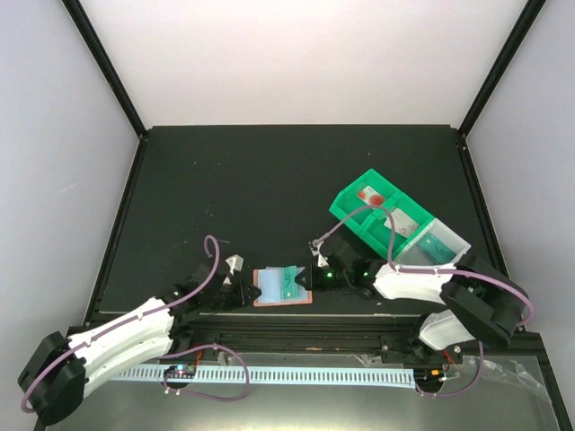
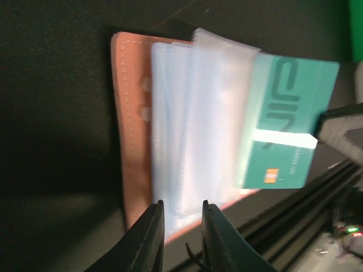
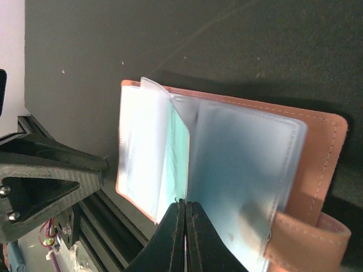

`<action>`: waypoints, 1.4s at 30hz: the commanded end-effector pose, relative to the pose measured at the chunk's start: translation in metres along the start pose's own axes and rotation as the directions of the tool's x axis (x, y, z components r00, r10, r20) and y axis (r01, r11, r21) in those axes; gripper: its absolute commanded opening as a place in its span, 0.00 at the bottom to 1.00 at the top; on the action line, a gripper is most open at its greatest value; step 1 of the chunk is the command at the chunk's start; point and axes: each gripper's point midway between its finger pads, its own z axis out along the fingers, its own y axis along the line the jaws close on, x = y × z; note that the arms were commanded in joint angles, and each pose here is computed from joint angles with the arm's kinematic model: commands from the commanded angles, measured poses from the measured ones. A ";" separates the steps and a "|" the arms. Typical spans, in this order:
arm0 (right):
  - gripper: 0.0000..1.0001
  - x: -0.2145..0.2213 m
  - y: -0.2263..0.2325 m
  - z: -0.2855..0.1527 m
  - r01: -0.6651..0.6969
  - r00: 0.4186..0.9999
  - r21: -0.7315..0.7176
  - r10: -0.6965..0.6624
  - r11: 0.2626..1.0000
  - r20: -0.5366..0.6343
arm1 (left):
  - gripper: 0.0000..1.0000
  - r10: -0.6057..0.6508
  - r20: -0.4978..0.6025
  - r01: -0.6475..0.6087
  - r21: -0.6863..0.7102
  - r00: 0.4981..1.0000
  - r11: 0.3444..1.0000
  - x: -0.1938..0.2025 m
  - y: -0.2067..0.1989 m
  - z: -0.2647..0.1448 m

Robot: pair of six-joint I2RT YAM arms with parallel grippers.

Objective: Take the credit cards out of the card holder

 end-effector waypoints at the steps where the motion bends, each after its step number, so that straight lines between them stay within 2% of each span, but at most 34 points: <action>1: 0.01 -0.009 -0.005 -0.014 0.029 0.998 0.045 -0.031 0.999 0.057 | 0.26 -0.010 0.041 0.006 0.109 0.999 0.994 -0.014 -0.038 -0.020; 6: 0.01 -0.014 0.005 -0.024 0.038 0.996 0.028 -0.040 0.999 0.080 | 0.41 -0.006 0.079 -0.010 0.201 0.997 0.979 -0.022 -0.062 -0.036; 15: 0.01 -0.018 0.038 -0.042 0.016 0.995 -0.102 -0.006 0.995 0.100 | 0.58 0.004 0.096 -0.035 0.320 0.995 0.947 -0.024 -0.086 -0.048; 20: 0.01 -0.023 0.069 -0.061 0.002 0.992 -0.236 0.028 0.972 0.121 | 0.64 -0.020 0.116 -0.034 0.443 0.993 0.896 -0.027 -0.108 -0.062; 24: 0.01 -0.025 0.093 -0.075 0.000 0.990 -0.351 0.049 0.936 0.130 | 0.65 -0.052 0.119 -0.018 0.520 0.991 0.854 -0.028 -0.117 -0.068; 29: 0.01 -0.025 0.115 -0.087 0.016 0.991 -0.468 0.050 0.884 0.128 | 0.60 -0.071 0.127 -0.014 0.570 0.989 0.822 -0.030 -0.125 -0.075; 32: 0.01 -0.022 0.119 -0.088 0.006 0.992 -0.505 0.057 0.863 0.109 | 0.53 -0.070 0.141 -0.030 0.602 0.988 0.798 -0.032 -0.133 -0.082; 37: 0.01 -0.019 0.123 -0.089 -0.006 0.994 -0.548 0.065 0.837 0.090 | 0.36 -0.074 0.165 -0.045 0.620 0.984 0.784 -0.035 -0.136 -0.088; 42: 0.01 -0.017 0.120 -0.087 0.000 0.994 -0.541 0.058 0.841 0.091 | 0.14 -0.076 0.169 -0.048 0.631 0.983 0.774 -0.035 -0.137 -0.089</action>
